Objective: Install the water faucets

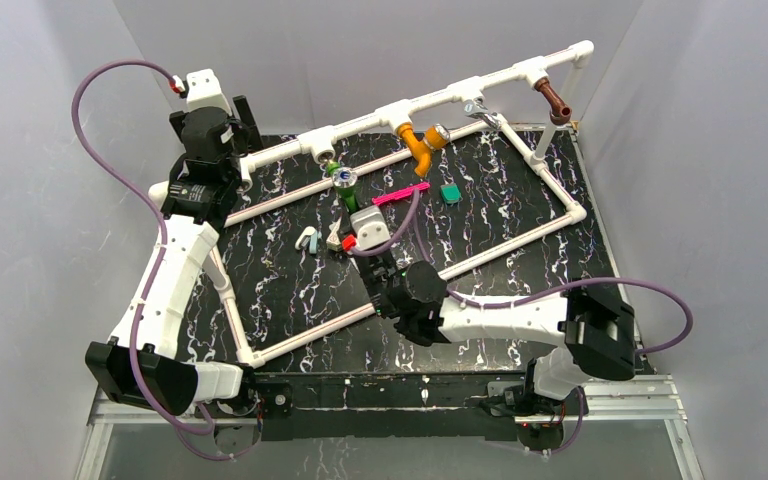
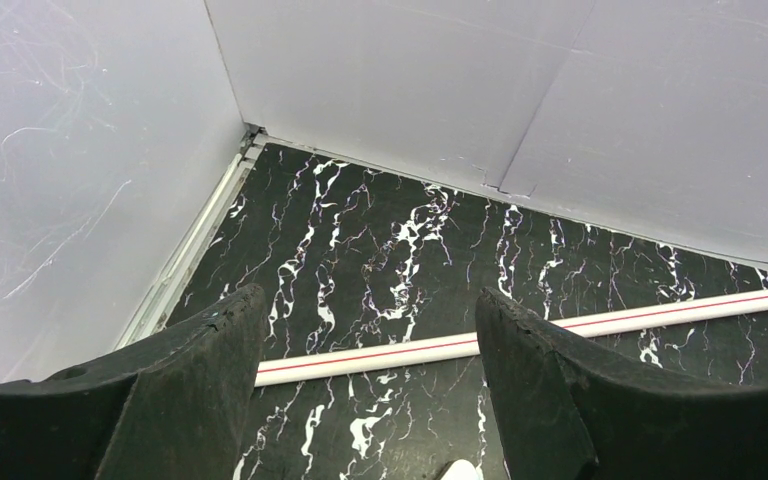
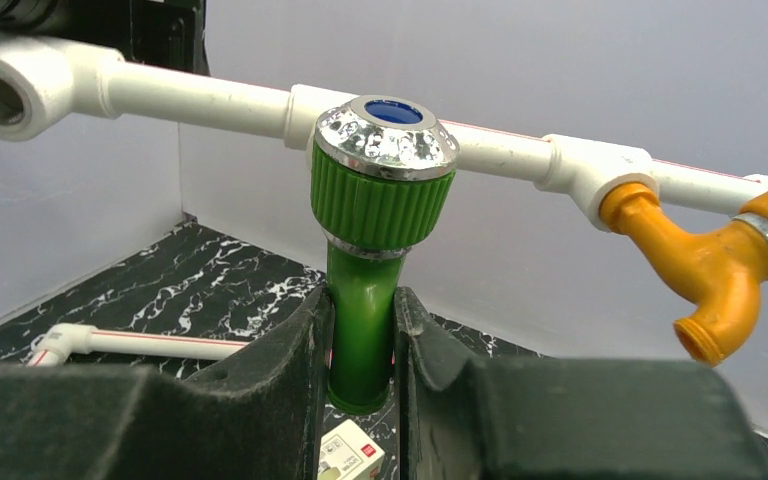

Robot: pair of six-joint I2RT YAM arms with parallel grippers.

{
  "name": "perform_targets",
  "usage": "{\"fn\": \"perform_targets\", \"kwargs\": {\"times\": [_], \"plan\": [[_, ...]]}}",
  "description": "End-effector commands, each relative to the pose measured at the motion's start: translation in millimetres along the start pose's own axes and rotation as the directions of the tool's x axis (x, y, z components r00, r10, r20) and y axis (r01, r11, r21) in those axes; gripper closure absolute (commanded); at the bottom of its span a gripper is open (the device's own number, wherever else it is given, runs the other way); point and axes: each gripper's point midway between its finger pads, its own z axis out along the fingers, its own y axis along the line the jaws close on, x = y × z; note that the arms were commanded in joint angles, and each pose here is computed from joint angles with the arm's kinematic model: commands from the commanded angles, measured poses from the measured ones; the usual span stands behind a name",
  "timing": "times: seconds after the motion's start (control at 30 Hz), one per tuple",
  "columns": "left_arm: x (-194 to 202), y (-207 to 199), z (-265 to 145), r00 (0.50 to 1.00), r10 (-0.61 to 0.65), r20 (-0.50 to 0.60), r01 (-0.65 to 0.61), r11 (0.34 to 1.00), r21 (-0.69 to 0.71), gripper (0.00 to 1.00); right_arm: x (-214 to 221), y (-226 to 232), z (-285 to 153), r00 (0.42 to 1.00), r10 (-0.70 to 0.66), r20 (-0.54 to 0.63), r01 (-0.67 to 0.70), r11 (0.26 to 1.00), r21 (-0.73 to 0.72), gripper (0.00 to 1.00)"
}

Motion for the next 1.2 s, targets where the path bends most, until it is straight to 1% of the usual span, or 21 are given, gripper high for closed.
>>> {"fn": "perform_targets", "kwargs": {"times": [0.0, 0.33, 0.87, 1.17], "plan": [[55.3, -6.3, -3.0, 0.981, 0.101, -0.164, -0.099, 0.995, 0.019, 0.26, -29.5, -8.6, 7.2, 0.996, 0.062, 0.067, -0.066, 0.995, 0.070, 0.99], [56.0, -9.7, -4.7, 0.980, 0.121, -0.160, -0.120, 0.993, 0.018, 0.26, -35.7, -6.7, 11.3, 0.996, 0.041, 0.081, -0.047, 0.995, 0.087, 0.99], [58.1, -10.3, -6.1, 0.978, 0.136, -0.158, -0.136, 0.991, 0.013, 0.25, -27.5, -4.1, 12.9, 0.999, 0.014, 0.049, -0.019, 0.993, 0.113, 0.99], [58.2, -10.6, -6.5, 0.977, 0.142, -0.157, -0.142, 0.990, 0.011, 0.25, -33.3, -1.4, 16.0, 0.998, 0.004, 0.062, -0.011, 0.994, 0.109, 0.99]]}}
